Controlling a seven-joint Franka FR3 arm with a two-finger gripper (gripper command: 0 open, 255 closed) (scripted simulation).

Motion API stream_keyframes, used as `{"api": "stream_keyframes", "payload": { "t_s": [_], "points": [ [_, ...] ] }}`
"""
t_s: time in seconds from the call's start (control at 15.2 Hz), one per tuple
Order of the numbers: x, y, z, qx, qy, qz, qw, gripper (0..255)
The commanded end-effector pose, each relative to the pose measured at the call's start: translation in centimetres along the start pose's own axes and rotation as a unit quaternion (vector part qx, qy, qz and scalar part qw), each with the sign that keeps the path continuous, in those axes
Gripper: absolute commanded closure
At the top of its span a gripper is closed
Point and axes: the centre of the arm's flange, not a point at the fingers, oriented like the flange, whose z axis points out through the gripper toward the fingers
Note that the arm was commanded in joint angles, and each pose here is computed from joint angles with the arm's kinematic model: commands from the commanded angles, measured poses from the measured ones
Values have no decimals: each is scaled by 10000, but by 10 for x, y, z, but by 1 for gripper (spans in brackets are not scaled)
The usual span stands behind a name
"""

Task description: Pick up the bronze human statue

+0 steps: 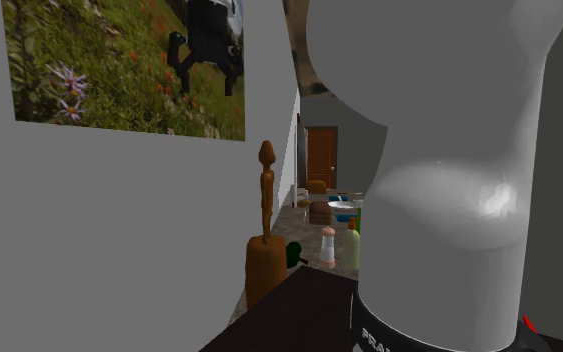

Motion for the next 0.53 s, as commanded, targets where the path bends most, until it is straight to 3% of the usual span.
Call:
{"api": "stream_keyframes", "payload": {
  "t_s": [0.0,0.46],
  "points": [
    [19,13,22,-26,202,341,9992,0],
    [52,67,85,-153,227,1417,9895,0]
  ]
}}
